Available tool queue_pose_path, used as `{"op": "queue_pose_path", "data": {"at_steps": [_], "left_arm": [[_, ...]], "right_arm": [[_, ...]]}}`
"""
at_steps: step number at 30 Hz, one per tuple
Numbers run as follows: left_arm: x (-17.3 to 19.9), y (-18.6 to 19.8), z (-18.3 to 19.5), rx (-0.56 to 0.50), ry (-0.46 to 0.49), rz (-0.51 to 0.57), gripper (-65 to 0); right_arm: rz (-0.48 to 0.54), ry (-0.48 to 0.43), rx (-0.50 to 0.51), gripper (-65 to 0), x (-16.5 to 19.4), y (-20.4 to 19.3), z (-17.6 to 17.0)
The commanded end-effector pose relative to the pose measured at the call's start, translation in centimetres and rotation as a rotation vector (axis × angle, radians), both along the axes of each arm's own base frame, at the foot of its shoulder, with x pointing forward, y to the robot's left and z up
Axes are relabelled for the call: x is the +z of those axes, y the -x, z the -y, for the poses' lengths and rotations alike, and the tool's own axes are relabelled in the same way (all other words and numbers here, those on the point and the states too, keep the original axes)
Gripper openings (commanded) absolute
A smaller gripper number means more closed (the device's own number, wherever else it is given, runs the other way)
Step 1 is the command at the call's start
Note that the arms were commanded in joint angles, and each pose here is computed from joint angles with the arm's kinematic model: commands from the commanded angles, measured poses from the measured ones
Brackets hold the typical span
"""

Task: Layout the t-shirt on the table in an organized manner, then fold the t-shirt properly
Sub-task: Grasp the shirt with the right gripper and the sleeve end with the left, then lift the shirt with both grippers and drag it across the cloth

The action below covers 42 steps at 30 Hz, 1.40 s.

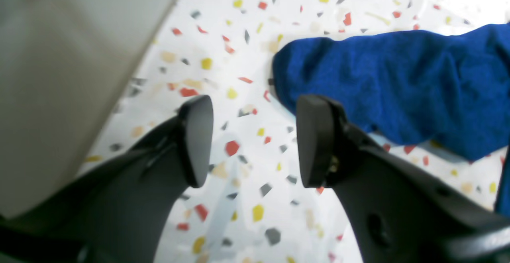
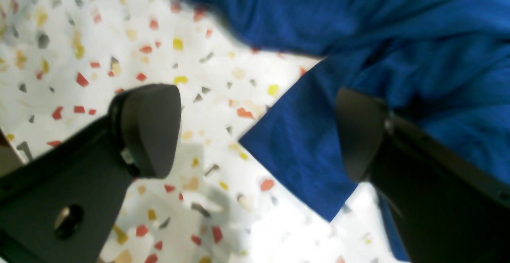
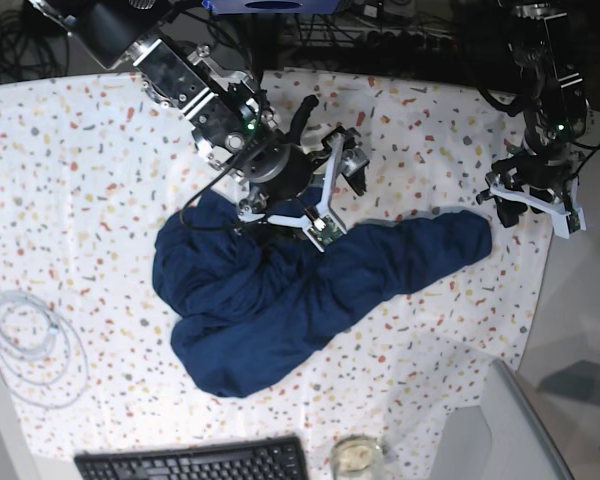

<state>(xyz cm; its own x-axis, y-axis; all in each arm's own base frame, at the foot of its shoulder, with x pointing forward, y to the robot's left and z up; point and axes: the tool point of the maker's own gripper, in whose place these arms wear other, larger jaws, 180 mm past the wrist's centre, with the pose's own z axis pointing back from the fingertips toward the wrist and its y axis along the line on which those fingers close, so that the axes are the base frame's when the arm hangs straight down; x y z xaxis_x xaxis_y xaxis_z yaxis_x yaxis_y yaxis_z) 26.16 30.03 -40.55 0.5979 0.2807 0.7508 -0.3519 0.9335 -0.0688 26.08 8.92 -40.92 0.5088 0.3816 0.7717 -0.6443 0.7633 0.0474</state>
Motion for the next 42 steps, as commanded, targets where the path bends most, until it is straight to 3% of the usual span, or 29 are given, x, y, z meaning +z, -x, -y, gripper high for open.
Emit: {"op": "queue_pose_path", "data": {"at_steps": [1,8,14,19,22,24,26,30,33,35,37,40,41,42], "left_arm": [[1.0,-1.0,-0.6,0.005,-0.009,0.033,-33.1],[0.3,-2.7,0.5,0.028,0.048,0.049,-32.7],[2.1,-3.4,1.9,-0.036,0.015,0.088,-33.1],[0.9,-3.3,1.7,-0.020,0.039,0.062,-31.4],[-0.2,-3.4,1.7,-0.011,0.056,0.035,-21.6],[-1.0,-3.3,1.9,-0.009,0.067,0.017,-10.2],[-1.2,-3.9,1.9,-0.004,0.075,0.018,-3.0],[-1.9,-5.1,2.1,0.011,0.104,0.010,-3.3],[-3.5,-6.1,3.1,0.029,0.157,-0.016,-7.1],[-4.4,-6.6,3.4,0.035,0.179,-0.037,-13.3],[-5.3,-7.2,5.1,-0.013,0.186,-0.069,-26.0],[-5.6,-7.8,8.0,-0.112,0.171,-0.093,-57.3],[-5.3,-8.0,8.5,-0.132,0.167,-0.086,-65.0],[-4.5,-8.5,8.7,-0.140,0.161,-0.064,-65.0]], "right_arm": [[0.037,-0.027,-0.018,-9.2,1.3,-0.6,0.5],[0.029,-0.002,-0.071,-9.2,0.8,0.4,4.1],[-0.003,0.022,-0.068,-9.3,-0.4,1.7,5.0],[-0.016,0.030,-0.067,-9.6,-0.8,2.3,5.3],[-0.022,0.035,-0.066,-9.8,-1.0,2.6,5.4],[-0.030,0.034,-0.066,-9.8,-1.2,2.9,5.4],[-0.038,0.035,-0.066,-9.8,-1.4,3.3,5.4],[-0.052,0.035,-0.065,-9.8,-1.7,3.9,5.4],[-0.054,0.053,-0.062,-9.9,-2.0,4.0,6.1],[-0.058,0.053,-0.062,-9.9,-2.1,4.3,6.1],[-0.053,0.050,-0.060,-9.9,-1.8,4.3,6.2],[-0.051,0.064,-0.058,-9.9,-1.9,4.6,6.9],[-0.044,0.066,-0.056,-9.9,-1.7,4.6,7.1],[-0.038,0.065,-0.054,-9.9,-1.5,4.6,7.1]]}}
